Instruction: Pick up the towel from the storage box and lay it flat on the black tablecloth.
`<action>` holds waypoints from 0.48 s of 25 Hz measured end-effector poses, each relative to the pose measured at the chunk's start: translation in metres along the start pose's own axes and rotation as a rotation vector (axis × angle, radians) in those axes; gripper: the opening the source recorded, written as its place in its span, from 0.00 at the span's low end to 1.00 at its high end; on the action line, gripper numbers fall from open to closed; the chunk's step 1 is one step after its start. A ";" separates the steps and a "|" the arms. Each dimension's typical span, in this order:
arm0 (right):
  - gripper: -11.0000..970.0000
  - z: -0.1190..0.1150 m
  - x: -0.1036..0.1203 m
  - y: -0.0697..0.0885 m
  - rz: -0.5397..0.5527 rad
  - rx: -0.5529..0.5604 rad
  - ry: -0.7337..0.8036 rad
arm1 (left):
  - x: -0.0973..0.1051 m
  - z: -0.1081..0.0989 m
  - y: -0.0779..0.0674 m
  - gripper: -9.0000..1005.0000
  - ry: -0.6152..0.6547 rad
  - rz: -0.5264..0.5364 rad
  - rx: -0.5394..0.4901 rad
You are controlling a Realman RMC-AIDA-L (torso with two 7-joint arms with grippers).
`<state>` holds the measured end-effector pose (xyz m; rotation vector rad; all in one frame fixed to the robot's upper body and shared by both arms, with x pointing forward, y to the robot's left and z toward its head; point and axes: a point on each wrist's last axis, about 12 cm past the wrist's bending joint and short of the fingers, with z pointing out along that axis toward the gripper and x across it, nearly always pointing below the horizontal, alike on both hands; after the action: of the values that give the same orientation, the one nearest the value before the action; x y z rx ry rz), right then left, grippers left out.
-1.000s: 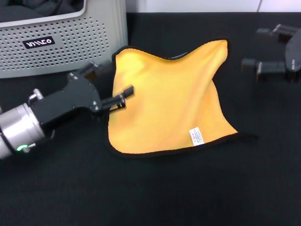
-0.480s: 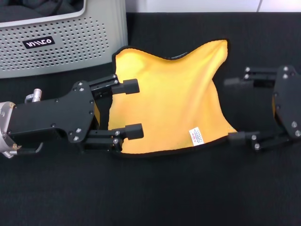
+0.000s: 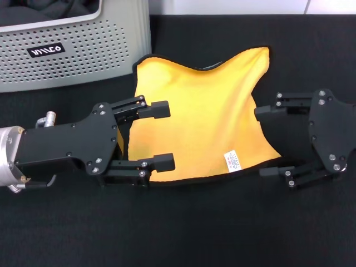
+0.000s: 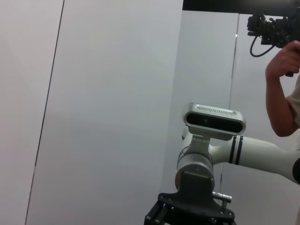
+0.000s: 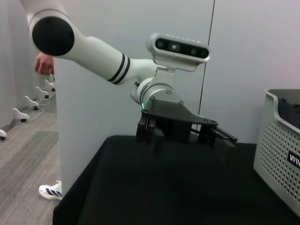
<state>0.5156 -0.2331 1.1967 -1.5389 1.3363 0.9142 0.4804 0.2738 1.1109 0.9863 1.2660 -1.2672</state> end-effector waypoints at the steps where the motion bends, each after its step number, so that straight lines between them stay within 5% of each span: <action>1: 0.90 0.001 0.000 0.000 -0.001 -0.002 0.002 | 0.000 0.000 0.000 0.88 0.000 -0.002 0.000; 12: 0.90 0.003 0.003 0.001 0.012 -0.005 0.006 | 0.003 0.000 -0.003 0.88 0.002 -0.012 0.001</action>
<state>0.5150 -0.2317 1.1928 -1.5398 1.3497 0.9218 0.4775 0.2730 1.1084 0.9820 1.2746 -1.2761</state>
